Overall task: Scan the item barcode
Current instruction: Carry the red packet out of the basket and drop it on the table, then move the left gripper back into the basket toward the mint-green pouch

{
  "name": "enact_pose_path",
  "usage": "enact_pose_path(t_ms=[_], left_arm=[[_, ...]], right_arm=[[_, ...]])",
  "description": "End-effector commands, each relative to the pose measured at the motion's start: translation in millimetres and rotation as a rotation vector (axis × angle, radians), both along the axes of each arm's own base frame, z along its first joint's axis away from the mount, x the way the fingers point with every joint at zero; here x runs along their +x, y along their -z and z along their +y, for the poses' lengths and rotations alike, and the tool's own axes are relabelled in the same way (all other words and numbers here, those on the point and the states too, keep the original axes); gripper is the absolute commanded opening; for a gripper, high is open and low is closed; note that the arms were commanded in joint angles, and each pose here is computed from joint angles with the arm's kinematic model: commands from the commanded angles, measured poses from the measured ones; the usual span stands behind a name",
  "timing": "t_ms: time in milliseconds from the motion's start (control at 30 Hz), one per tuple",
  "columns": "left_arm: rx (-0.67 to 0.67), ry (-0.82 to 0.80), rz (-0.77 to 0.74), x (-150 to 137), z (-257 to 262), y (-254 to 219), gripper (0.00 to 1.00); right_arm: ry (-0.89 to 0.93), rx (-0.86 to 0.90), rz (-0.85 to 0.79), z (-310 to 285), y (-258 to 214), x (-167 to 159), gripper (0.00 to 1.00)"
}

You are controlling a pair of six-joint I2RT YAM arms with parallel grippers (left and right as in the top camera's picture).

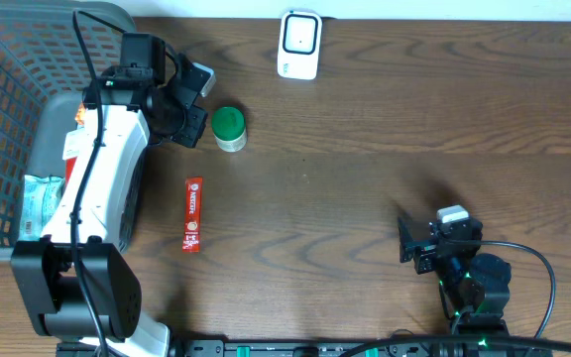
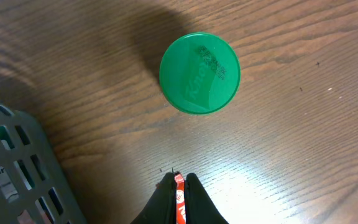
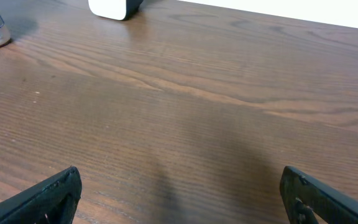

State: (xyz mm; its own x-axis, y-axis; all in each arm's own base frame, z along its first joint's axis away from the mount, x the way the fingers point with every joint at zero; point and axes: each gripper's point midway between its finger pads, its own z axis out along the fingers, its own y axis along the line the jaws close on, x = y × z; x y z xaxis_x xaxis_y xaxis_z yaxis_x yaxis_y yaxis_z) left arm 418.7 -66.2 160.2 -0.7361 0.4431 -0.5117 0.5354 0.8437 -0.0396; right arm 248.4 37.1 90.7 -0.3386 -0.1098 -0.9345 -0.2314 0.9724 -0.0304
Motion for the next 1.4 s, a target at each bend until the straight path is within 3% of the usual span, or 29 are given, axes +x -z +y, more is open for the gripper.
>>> enact_pose_path(t_ms=[0,633,800,1000,1200,1300,1367], left_arm=[[-0.012,0.012,-0.004,-1,-3,0,0.08],[-0.013,0.013,-0.027,0,-3,-7,0.08],[-0.017,0.013,-0.139,-2,-3,-46,0.08],[-0.04,0.0,-0.452,-11,-2,-145,0.09],[0.041,-0.117,-0.861,-46,25,-268,0.17],[0.138,-0.271,-0.963,-57,57,-298,0.34],[0.243,-0.436,-0.982,-63,95,-306,0.51]], right_arm=[[-0.001,0.013,0.004,2,1,0,0.99],[-0.001,0.013,0.003,2,0,0,0.99],[-0.001,0.013,0.0,2,0,0,0.99],[-0.001,0.013,0.0,2,0,0,0.99],[-0.001,0.013,0.0,2,0,0,0.99],[-0.001,0.013,-0.001,2,-1,0,0.99],[-0.001,0.013,0.0,2,0,0,0.99]])
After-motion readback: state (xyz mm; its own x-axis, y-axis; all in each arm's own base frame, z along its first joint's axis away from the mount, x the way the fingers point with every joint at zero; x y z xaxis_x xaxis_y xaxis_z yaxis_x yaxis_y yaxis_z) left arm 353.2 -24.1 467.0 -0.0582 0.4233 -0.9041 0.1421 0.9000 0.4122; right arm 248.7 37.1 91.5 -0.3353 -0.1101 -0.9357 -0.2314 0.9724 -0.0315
